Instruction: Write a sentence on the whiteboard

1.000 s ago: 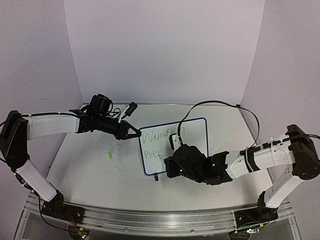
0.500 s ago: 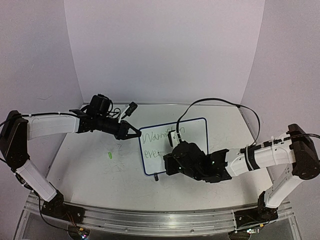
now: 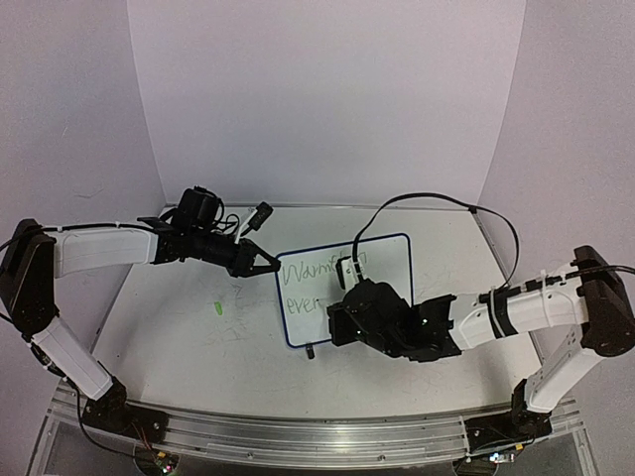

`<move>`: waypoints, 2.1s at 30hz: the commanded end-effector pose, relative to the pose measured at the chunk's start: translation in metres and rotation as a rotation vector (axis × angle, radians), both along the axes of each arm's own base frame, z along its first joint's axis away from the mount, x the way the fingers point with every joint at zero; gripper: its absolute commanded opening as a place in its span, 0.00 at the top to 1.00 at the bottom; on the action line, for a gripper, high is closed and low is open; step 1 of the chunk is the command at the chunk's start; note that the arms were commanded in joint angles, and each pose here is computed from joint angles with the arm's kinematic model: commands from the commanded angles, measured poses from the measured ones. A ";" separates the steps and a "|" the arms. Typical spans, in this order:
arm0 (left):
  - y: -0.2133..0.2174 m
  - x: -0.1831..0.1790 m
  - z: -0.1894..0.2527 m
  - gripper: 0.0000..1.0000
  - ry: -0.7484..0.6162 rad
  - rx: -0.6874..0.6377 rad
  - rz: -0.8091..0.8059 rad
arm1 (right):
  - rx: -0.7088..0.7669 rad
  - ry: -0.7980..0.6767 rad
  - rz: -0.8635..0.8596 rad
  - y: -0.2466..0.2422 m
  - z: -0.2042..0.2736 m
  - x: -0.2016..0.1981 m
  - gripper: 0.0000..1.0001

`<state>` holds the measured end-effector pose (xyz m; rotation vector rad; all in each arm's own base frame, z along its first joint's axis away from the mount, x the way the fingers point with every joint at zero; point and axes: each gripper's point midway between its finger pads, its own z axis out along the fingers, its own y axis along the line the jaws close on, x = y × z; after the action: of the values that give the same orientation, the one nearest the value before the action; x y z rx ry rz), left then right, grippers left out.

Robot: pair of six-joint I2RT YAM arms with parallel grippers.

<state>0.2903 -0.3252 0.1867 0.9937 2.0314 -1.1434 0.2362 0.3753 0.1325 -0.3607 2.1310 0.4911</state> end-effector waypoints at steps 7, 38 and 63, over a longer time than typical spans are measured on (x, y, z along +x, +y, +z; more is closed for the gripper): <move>0.001 0.005 0.004 1.00 -0.087 0.022 0.004 | 0.057 -0.067 -0.001 -0.008 0.033 0.006 1.00; 0.002 0.004 0.004 1.00 -0.089 0.024 0.004 | -0.018 0.008 -0.063 -0.015 -0.005 0.008 1.00; 0.001 0.004 0.003 1.00 -0.087 0.025 0.001 | -0.018 0.002 -0.101 -0.027 -0.002 0.008 1.00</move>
<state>0.2900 -0.3255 0.1868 0.9955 2.0302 -1.1431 0.2352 0.3644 0.1255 -0.3024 2.1643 0.5034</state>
